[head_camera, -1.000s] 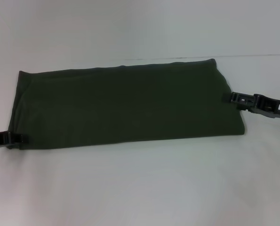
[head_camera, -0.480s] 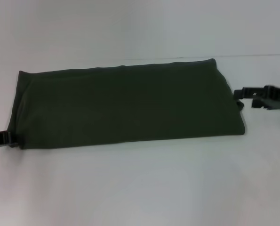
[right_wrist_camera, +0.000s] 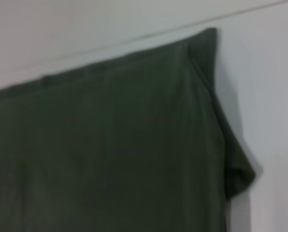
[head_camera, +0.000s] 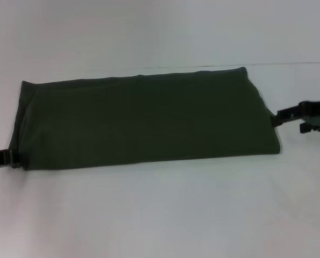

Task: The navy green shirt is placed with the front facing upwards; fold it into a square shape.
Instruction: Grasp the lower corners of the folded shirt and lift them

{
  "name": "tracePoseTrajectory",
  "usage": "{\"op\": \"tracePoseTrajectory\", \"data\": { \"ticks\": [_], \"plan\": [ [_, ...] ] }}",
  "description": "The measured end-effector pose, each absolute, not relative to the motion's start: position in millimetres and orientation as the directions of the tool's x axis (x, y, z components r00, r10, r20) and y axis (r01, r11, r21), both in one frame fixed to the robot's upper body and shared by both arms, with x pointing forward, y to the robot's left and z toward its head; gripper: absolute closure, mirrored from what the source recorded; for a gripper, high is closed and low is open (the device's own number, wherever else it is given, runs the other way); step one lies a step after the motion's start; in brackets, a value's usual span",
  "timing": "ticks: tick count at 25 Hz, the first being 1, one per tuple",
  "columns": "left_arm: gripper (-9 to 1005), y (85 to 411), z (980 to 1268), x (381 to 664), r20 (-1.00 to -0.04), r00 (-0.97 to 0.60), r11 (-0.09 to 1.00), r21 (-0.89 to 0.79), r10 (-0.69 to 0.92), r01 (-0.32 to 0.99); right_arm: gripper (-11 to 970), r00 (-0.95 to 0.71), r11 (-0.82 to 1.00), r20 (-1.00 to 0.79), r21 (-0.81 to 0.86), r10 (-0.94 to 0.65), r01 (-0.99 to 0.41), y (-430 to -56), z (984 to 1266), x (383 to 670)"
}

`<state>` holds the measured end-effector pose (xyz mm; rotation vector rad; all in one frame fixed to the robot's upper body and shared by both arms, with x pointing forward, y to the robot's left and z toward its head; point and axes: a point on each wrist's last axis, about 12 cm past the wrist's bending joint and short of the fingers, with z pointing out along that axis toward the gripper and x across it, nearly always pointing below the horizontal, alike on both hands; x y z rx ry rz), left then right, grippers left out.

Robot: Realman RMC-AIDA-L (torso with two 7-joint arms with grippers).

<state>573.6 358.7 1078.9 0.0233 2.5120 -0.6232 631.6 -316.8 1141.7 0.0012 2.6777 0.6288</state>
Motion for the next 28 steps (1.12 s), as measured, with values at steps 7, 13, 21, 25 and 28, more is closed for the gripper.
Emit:
{"op": "tracePoseTrajectory", "data": {
  "ticks": [7,13,21,25,28],
  "plan": [
    [969,359,1079,574,-0.516,-0.85,0.893,-0.425,-0.106,0.147,47,-0.922,0.91,-0.374,0.409,0.094,-0.073,-303,1121,637],
    [970,358,1079,574,-0.516,-0.85,0.893,-0.425,-0.103,0.15,47,-0.919,0.91,-0.381,0.407,0.098,-0.072,-292,1110,638],
    [970,358,1079,574,-0.517,-0.85,0.892,-0.426,-0.103,0.151,47,-0.916,0.908,-0.395,0.404,0.067,-0.108,-274,1106,640],
    [969,357,1079,574,-0.517,-0.85,0.892,-0.426,-0.102,0.151,48,-0.919,0.91,-0.39,0.398,0.054,-0.115,-271,1104,639],
    [969,357,1079,574,-0.517,-0.85,0.892,-0.426,-0.102,0.152,48,-0.92,0.912,-0.388,0.394,0.055,-0.112,-273,1104,639]
  ]
}}
